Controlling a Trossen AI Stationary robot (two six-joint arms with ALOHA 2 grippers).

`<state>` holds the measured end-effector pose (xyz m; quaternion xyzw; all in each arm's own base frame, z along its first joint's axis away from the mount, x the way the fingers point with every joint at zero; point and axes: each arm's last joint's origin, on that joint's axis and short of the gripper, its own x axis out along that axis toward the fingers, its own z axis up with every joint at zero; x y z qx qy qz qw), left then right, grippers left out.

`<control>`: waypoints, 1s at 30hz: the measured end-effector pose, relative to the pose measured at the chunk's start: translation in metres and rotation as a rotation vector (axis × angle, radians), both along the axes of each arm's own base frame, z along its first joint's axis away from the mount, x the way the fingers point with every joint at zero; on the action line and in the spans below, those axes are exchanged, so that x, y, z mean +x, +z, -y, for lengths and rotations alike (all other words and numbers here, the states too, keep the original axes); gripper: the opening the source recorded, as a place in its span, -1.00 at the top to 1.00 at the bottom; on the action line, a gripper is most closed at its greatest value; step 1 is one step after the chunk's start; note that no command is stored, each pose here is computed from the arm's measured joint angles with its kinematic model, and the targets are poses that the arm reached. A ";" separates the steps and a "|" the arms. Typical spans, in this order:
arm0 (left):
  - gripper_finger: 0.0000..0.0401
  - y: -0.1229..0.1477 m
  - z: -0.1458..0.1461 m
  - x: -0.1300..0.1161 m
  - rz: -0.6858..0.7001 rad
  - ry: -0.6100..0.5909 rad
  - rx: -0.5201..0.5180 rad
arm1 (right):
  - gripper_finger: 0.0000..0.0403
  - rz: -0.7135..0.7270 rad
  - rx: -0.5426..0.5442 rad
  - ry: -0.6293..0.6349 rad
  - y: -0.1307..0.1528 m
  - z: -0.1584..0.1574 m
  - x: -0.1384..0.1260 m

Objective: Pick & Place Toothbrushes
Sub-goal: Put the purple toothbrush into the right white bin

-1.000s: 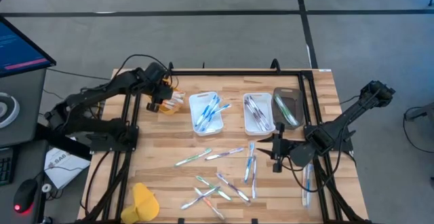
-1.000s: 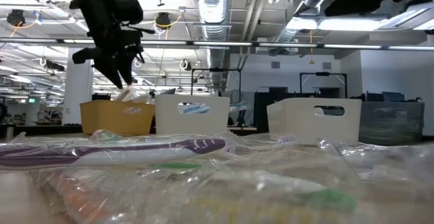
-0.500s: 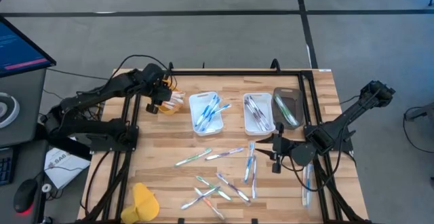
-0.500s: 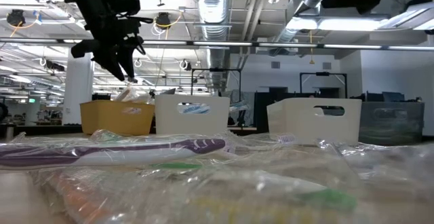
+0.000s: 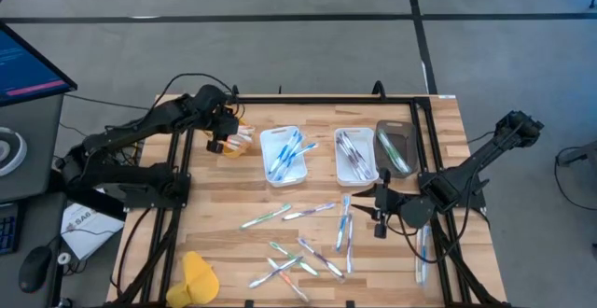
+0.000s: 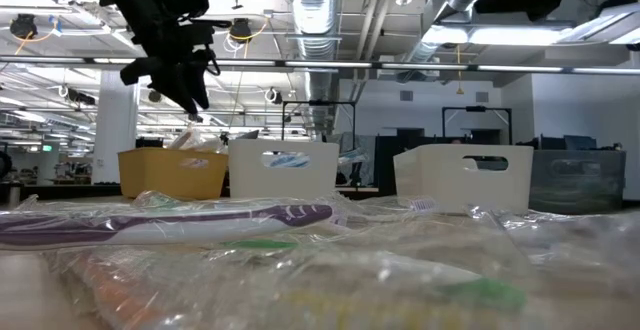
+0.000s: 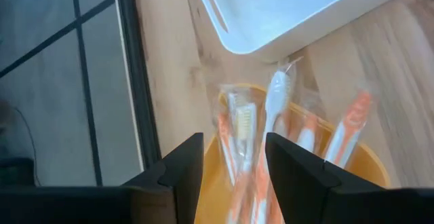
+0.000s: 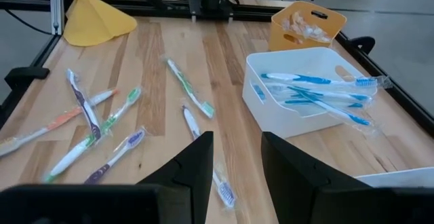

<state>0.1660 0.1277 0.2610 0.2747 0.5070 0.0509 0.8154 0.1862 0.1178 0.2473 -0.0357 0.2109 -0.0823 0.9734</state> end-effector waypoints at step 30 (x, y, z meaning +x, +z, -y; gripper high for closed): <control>0.23 0.003 0.091 0.044 0.190 -0.177 -0.454 | 0.36 -0.037 0.095 0.152 0.000 -0.006 0.001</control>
